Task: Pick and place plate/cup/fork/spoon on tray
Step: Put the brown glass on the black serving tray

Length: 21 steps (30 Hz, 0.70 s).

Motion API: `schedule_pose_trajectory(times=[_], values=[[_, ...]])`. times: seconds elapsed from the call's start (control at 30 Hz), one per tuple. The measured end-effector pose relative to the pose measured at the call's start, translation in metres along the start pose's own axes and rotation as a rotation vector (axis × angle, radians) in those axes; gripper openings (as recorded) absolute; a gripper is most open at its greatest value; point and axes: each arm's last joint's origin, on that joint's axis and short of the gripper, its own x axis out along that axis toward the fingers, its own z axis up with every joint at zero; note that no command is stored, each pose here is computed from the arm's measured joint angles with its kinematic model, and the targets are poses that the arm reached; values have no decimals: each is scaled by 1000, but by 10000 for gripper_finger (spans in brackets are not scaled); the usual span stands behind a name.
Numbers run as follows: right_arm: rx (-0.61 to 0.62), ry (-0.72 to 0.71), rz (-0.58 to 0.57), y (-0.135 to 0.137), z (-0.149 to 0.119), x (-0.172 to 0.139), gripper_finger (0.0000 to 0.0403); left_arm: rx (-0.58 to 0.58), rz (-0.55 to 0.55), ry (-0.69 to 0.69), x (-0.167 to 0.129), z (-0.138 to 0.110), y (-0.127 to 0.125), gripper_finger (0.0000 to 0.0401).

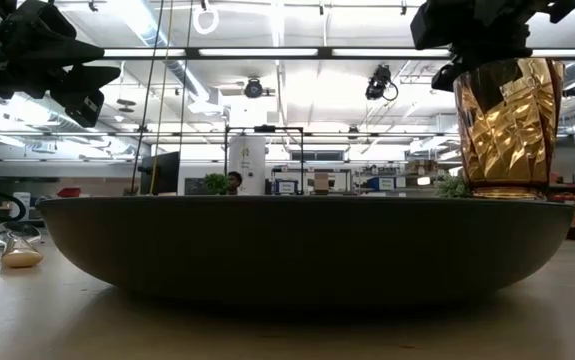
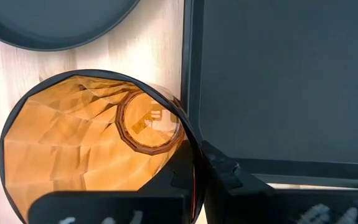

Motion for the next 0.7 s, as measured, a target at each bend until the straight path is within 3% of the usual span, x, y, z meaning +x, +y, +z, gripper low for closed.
schedule_pose_trajectory(times=[0.4, 0.7], values=[[0, 9, 15, -1, -1, 0, 18, 0, 0, 0, 0, 0, 0, 142], [16, 27, 55, -20, -1, -1, 18, 0, 0, 0, 0, 0, 0, 142]])
